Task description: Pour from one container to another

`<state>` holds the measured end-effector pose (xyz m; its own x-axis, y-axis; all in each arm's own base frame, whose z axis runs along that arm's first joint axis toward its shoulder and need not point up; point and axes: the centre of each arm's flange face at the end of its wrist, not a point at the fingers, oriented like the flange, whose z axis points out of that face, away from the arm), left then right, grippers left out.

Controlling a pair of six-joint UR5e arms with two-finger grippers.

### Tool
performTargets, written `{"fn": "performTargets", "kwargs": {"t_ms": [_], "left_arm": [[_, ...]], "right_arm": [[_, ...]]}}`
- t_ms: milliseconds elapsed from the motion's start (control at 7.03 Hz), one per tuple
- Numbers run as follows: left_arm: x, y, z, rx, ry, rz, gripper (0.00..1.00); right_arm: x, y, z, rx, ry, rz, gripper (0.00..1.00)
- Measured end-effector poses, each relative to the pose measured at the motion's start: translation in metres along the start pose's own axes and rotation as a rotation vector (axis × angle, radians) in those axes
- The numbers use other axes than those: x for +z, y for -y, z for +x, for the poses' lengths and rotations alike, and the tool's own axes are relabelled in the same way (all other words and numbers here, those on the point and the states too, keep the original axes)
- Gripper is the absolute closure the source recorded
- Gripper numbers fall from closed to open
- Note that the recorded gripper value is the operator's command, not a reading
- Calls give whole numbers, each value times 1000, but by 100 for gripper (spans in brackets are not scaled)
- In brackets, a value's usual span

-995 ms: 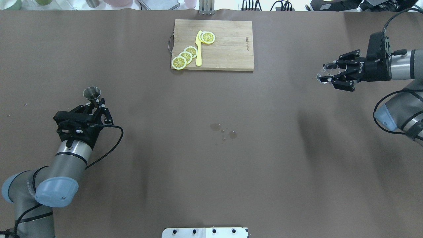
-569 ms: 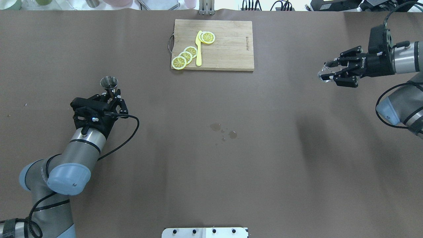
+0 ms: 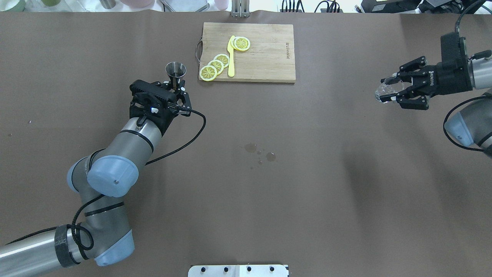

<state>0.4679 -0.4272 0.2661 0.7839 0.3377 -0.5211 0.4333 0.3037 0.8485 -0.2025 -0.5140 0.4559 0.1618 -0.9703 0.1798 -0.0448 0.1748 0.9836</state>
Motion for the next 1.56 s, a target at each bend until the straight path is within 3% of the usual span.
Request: {"fn": "performTargets", "kwargs": {"t_ms": [142,711,1564], "left_arm": [[2,4,-2,19,-50,-8,100],[24,-6,8,11,-135,7,100],[29,18,0,73,-169,66,100]], "right_arm": [[-3,-2,0,-39,6,-4,100],[-20,-4,9,-130,-17,-10,100],[-34,-15,17,-128,-49,-23,100]]}}
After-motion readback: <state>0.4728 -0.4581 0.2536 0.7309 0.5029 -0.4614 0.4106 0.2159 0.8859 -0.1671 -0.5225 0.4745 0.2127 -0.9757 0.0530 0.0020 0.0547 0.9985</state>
